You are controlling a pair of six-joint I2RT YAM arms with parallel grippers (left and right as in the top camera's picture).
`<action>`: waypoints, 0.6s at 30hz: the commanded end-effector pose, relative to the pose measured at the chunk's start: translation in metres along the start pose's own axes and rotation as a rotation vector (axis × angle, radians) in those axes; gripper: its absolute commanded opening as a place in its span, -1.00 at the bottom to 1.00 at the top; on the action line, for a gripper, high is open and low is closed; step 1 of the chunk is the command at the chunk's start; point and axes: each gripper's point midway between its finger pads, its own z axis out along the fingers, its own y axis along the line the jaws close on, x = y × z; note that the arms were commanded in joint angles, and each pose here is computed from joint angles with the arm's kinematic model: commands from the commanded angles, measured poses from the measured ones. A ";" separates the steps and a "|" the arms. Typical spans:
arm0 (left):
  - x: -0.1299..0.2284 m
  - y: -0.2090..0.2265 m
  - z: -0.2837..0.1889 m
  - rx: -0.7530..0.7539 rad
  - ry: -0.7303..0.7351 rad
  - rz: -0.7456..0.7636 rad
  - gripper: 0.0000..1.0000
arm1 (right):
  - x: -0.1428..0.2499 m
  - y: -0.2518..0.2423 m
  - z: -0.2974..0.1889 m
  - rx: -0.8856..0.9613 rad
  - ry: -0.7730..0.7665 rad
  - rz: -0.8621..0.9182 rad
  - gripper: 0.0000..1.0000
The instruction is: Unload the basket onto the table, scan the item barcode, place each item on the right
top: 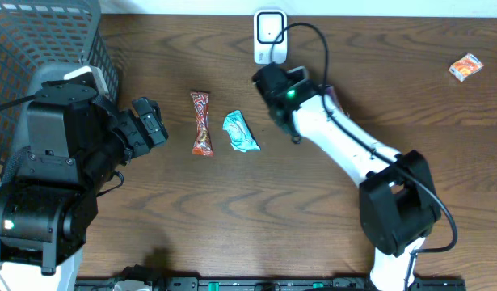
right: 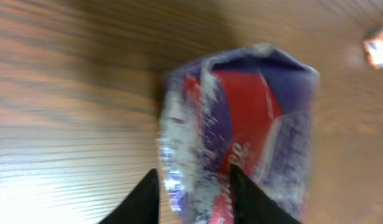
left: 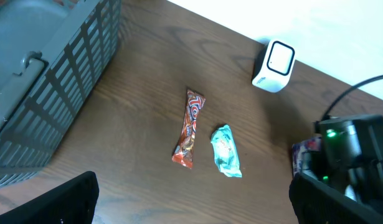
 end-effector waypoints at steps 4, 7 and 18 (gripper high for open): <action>-0.001 0.001 0.000 -0.007 -0.002 0.008 0.96 | -0.012 0.050 -0.025 -0.153 -0.073 0.010 -0.13; -0.001 0.001 0.000 -0.007 -0.002 0.008 0.96 | -0.030 0.060 -0.041 -0.259 -0.091 0.066 -0.11; -0.001 0.001 0.000 -0.007 -0.002 0.008 0.95 | -0.083 -0.023 -0.069 -0.485 -0.037 0.270 0.41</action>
